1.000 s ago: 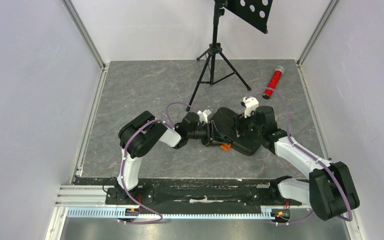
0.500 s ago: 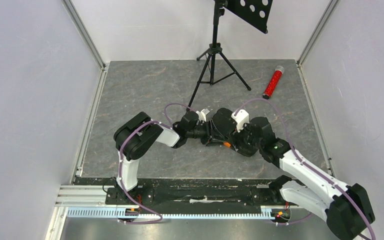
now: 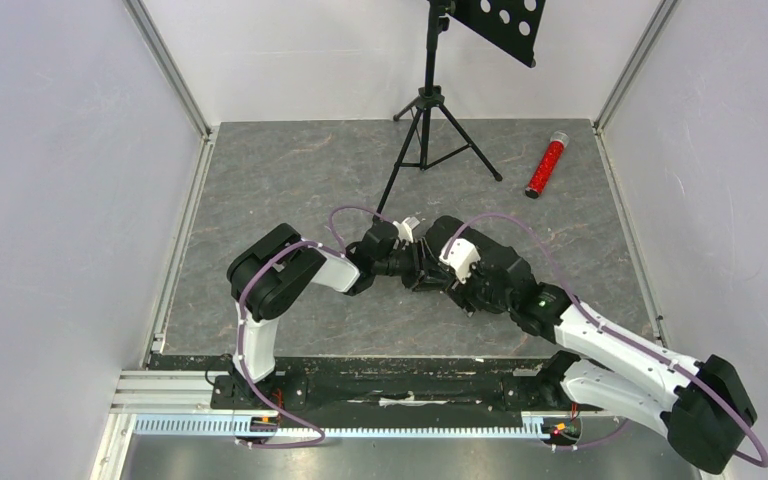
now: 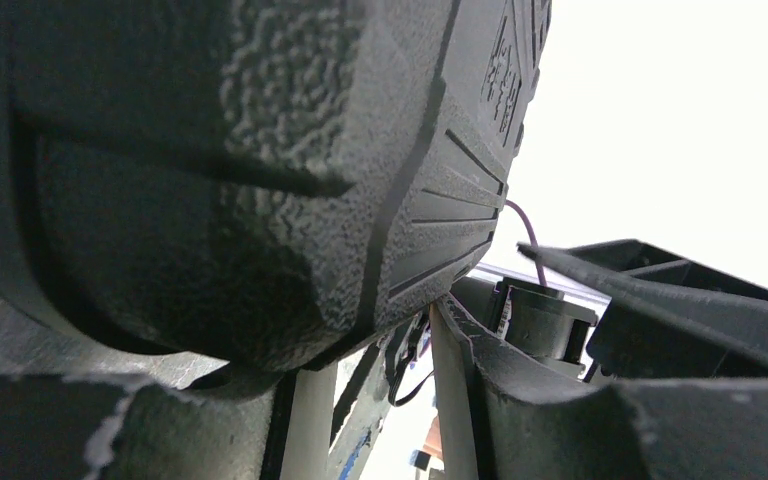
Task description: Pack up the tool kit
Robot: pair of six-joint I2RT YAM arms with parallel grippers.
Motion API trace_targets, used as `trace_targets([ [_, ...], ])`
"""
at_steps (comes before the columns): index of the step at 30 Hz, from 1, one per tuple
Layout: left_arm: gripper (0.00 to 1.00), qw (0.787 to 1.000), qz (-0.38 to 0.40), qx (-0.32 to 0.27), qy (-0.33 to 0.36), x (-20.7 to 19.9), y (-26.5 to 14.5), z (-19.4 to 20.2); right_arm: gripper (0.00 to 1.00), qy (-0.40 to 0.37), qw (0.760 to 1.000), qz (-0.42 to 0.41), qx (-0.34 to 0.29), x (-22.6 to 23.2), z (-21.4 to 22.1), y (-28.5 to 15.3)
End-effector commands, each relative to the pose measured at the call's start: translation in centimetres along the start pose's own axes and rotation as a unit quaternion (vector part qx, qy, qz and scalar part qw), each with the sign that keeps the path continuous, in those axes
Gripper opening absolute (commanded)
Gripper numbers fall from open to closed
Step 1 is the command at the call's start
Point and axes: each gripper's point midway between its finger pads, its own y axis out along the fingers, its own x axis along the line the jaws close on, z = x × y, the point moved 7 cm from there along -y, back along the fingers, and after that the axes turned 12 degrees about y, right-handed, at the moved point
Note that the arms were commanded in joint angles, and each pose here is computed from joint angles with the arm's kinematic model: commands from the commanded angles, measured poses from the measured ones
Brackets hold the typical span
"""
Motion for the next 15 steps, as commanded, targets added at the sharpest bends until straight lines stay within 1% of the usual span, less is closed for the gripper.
trace_targets([
  [1,0.43,0.999,0.022,-0.021,0.016,-2.1,-0.1,-1.4,0.72,-0.029,0.998,0.06,-0.015,-1.1,-0.4,0.1],
  [3,0.43,0.999,0.022,-0.02,0.016,-2.1,0.0,-1.4,0.75,-0.03,0.997,0.072,-0.02,-1.4,-0.3,0.2],
  [6,0.43,0.999,0.021,-0.019,0.016,-2.1,0.0,-1.4,0.77,-0.034,0.995,0.087,-0.028,-1.7,-0.5,0.4],
  [9,0.43,0.999,0.021,-0.019,0.016,-2.1,0.0,-1.5,0.77,-0.038,0.994,0.096,-0.029,-1.9,-0.5,0.7],
  [15,0.43,0.999,0.021,-0.019,0.016,-2.1,0.0,-1.5,0.76,-0.039,0.995,0.086,-0.023,-1.7,0.0,1.7],
])
